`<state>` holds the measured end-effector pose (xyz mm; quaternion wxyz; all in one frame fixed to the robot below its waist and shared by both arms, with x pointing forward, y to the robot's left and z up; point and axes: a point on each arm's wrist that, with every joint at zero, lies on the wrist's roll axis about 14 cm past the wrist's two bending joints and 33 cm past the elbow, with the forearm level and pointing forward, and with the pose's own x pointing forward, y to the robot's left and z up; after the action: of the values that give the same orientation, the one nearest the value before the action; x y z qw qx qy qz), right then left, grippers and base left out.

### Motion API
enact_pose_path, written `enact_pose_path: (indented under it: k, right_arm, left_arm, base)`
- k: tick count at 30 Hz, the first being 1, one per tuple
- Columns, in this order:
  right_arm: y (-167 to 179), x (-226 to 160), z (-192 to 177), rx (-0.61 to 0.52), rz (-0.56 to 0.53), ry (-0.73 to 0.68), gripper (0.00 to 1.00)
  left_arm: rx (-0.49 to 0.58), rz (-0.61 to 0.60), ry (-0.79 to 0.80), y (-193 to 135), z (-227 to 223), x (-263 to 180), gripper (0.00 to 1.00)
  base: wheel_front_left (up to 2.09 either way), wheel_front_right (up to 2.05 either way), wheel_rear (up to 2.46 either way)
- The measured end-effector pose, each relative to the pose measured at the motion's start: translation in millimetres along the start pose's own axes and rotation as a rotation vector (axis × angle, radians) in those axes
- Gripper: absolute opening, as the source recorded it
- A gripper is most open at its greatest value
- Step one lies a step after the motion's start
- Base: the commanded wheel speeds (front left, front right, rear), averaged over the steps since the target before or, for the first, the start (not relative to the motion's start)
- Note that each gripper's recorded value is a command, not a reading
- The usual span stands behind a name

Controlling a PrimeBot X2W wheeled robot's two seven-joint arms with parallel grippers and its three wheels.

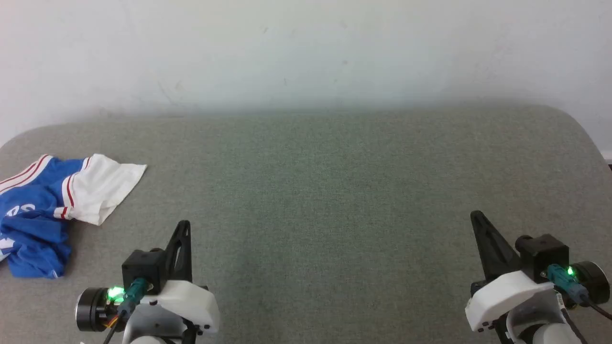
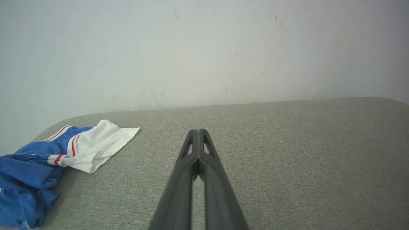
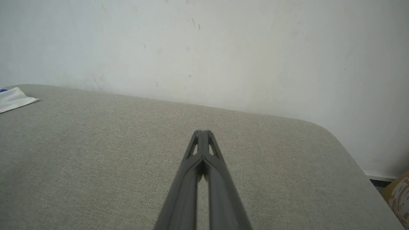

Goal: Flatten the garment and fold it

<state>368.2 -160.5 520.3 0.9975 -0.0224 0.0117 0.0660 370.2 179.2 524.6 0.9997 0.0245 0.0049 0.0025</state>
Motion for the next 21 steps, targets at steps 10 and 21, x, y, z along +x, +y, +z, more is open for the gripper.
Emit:
enact_pose_path:
  k: [10, 21]
  right_arm:
    - [0.1, 0.0, 0.0, 0.0, 0.0, 0.0, 0.0]
    - [-0.7, -0.5, -1.6, 0.0, -0.002, 0.004, 1.0]
  left_arm:
    - [0.0, 0.0, 0.0, 0.0, 0.0, 0.0, 0.0]
    - [0.0, -0.001, 0.001, -0.5, -0.3, -0.3, 1.0]
  base:
    - [0.0, 0.0, 0.0]
    - [0.0, 0.0, 0.0]
